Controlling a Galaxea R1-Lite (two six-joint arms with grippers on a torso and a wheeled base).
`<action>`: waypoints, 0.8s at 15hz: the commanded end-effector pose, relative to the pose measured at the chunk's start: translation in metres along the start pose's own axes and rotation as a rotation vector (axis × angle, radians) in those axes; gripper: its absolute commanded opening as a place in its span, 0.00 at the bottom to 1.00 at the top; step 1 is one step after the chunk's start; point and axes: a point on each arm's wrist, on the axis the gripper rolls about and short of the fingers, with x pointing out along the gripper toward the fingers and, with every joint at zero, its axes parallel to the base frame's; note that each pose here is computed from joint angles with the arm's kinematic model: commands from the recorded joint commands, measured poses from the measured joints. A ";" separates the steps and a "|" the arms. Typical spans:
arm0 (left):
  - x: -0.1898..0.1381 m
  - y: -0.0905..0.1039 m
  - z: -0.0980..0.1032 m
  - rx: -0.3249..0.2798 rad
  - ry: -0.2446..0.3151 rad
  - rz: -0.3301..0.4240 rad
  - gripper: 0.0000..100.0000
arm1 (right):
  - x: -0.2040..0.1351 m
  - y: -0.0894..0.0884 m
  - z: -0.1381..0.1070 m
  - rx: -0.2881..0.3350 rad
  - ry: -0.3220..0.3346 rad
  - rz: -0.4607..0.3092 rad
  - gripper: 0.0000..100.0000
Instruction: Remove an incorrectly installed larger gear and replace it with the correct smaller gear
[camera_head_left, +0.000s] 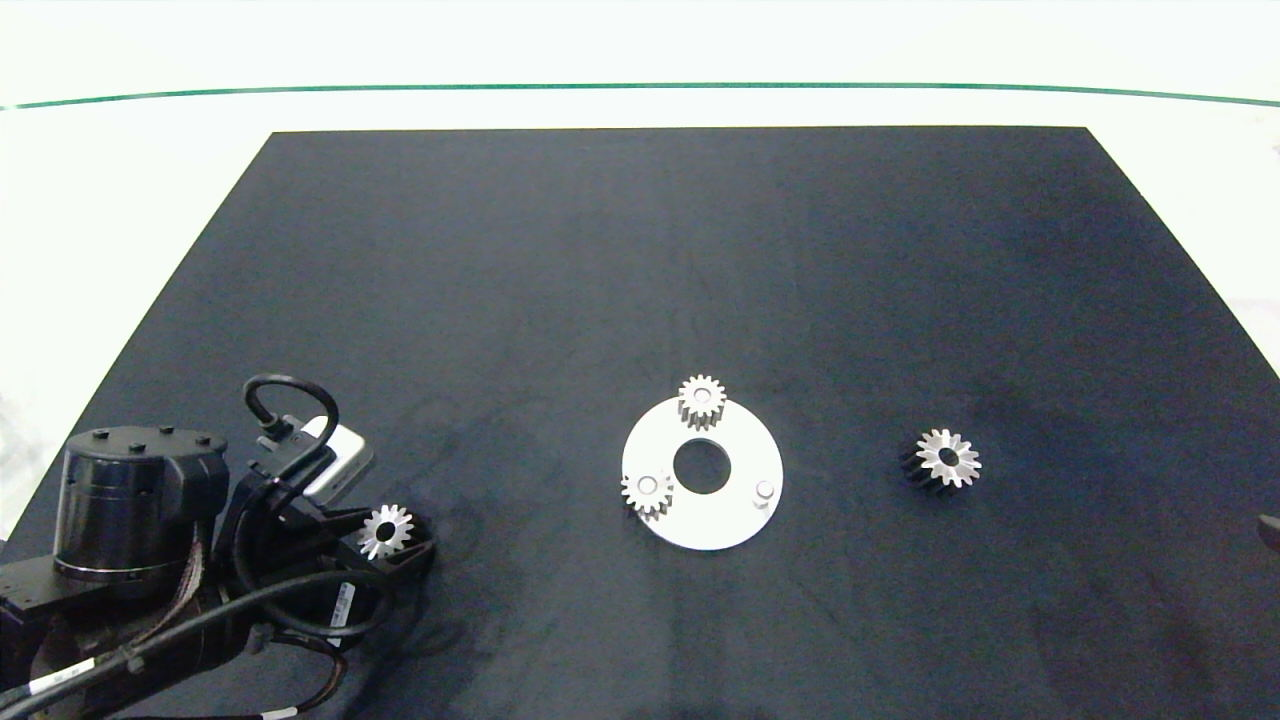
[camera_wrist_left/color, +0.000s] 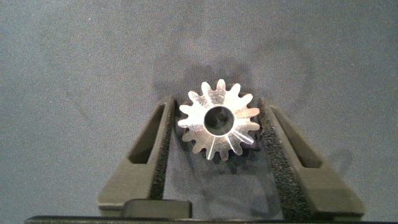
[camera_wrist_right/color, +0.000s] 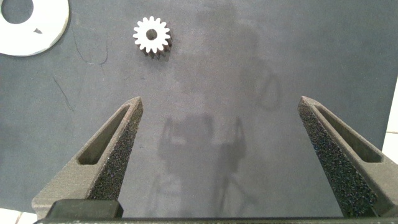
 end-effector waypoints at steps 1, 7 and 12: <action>0.000 0.000 0.000 0.002 -0.002 0.000 0.44 | 0.000 0.000 -0.001 -0.002 0.003 0.000 1.00; 0.000 -0.001 -0.004 0.002 0.013 -0.005 0.32 | 0.000 0.000 -0.001 -0.002 0.005 0.000 1.00; 0.005 -0.003 -0.009 0.003 0.021 -0.008 0.23 | 0.001 0.001 -0.002 -0.003 0.009 0.007 1.00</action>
